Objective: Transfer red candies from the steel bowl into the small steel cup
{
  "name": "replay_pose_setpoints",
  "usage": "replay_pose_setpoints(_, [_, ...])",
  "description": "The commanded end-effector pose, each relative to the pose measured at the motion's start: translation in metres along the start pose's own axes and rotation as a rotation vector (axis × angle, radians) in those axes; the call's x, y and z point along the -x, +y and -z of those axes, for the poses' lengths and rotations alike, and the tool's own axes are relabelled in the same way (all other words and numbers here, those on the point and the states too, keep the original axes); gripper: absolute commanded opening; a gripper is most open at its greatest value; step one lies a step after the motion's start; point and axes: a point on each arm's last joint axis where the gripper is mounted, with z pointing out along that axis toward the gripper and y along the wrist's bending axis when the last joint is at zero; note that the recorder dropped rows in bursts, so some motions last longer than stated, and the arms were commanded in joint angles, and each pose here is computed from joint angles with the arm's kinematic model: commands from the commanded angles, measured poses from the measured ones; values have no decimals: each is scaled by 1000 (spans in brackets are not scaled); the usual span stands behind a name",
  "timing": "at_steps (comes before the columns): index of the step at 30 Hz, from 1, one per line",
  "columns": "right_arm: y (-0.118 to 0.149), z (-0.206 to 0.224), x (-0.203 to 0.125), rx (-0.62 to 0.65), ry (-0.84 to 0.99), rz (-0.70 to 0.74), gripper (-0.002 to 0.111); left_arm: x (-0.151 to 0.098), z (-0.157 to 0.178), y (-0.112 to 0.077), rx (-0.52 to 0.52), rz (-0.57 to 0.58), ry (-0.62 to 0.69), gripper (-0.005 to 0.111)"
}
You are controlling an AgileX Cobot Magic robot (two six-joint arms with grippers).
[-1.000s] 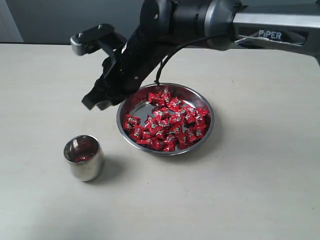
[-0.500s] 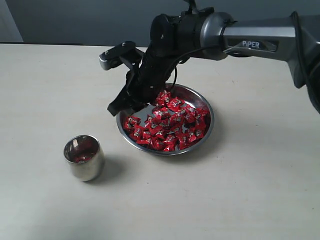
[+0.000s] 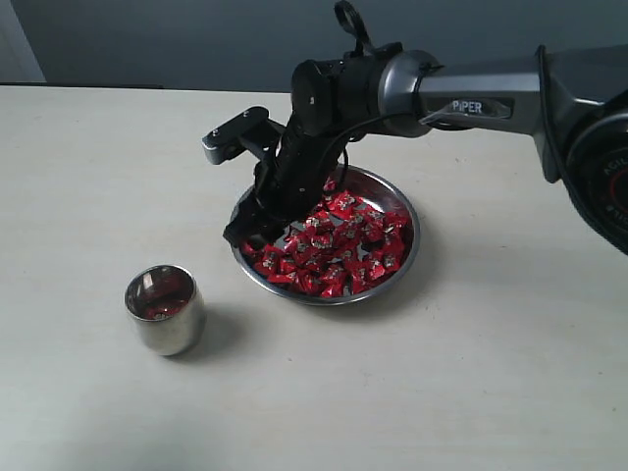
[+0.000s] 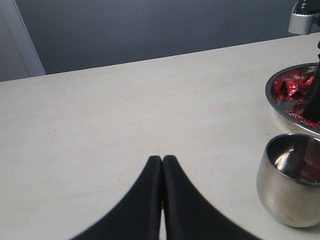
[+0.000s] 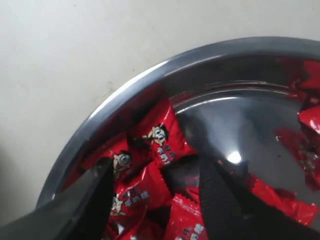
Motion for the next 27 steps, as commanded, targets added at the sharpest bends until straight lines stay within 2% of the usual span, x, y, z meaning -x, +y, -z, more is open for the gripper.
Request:
replay_pose_setpoints(1, [-5, -2, 4, -25, -47, -1, 52, 1, 0, 0, 1, 9, -15, 0])
replay_pose_setpoints(10, [-6, -11, 1, -25, -28, -4, 51, 1, 0, 0, 1, 9, -15, 0])
replay_pose_setpoints(16, [-7, -13, 1, -28, -32, -8, 41, 1, 0, 0, 1, 9, -15, 0])
replay_pose_setpoints(21, [-7, -17, -1, -26, -24, -17, 39, 1, 0, 0, 1, 9, -15, 0])
replay_pose_setpoints(23, [-7, -17, -1, -26, -24, -29, 29, 1, 0, 0, 1, 9, -15, 0])
replay_pose_setpoints(27, [-7, -14, 0, -27, -30, -28, 0, 1, 0, 0, 1, 9, -15, 0])
